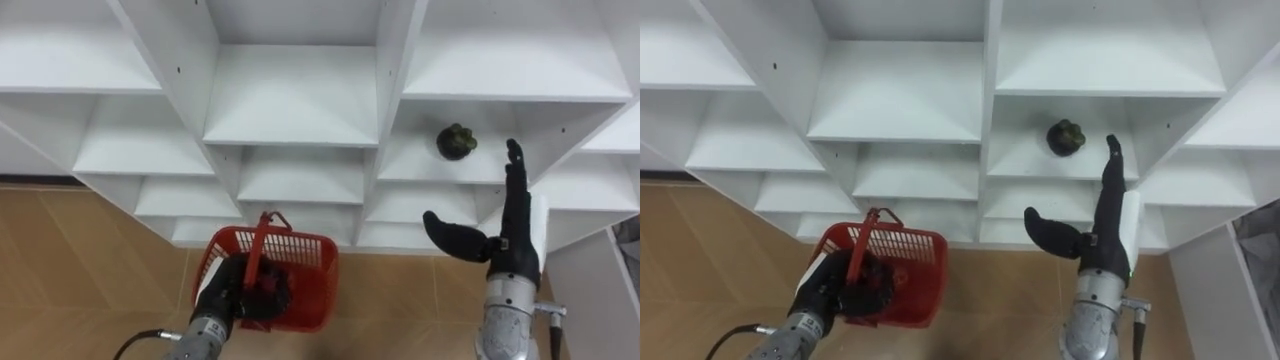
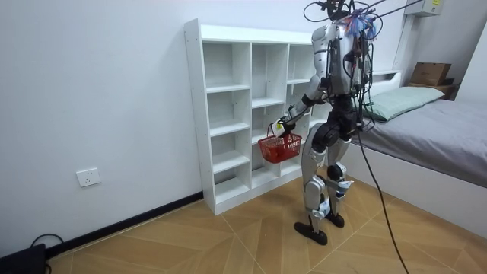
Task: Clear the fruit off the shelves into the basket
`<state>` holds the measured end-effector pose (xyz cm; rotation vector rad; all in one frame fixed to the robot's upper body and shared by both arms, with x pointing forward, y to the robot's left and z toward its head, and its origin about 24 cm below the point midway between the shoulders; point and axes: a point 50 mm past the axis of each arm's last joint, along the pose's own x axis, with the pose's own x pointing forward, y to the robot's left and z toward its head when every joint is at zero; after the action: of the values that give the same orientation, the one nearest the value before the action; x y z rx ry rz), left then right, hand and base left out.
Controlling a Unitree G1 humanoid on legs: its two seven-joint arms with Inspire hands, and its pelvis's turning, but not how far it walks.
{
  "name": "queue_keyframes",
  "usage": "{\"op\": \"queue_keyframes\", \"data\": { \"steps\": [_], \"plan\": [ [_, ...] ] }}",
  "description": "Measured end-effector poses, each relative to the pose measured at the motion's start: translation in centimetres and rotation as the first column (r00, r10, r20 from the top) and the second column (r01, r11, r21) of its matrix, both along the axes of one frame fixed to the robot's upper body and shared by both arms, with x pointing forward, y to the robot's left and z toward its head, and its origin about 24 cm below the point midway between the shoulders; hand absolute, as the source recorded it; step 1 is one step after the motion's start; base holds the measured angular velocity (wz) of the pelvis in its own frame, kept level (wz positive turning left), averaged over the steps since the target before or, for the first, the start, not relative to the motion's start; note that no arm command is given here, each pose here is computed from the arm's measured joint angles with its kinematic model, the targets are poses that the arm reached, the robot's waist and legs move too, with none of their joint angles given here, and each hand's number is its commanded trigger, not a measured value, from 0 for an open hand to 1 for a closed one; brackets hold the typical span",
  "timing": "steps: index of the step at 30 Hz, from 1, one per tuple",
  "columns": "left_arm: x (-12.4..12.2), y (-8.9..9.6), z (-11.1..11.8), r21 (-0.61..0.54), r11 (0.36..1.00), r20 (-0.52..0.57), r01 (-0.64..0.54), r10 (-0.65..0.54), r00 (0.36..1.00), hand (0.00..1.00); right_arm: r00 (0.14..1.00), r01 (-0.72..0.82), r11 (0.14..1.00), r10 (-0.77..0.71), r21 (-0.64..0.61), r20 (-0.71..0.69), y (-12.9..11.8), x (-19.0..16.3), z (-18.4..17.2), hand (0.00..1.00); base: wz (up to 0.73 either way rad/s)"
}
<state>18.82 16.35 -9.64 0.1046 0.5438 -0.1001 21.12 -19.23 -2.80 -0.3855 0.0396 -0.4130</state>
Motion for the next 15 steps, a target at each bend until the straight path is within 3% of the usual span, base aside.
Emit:
{"op": "queue_keyframes", "data": {
  "steps": [15],
  "plan": [
    [0.3, 0.4, 0.2, -0.003, 1.0, 0.009, 0.009, -0.009, 1.0, 1.0, 0.998, 0.055, 0.998, -0.055, -0.034, 0.01, -0.5, 1.7, 0.0, 0.0, 0.0]
  ]
}}
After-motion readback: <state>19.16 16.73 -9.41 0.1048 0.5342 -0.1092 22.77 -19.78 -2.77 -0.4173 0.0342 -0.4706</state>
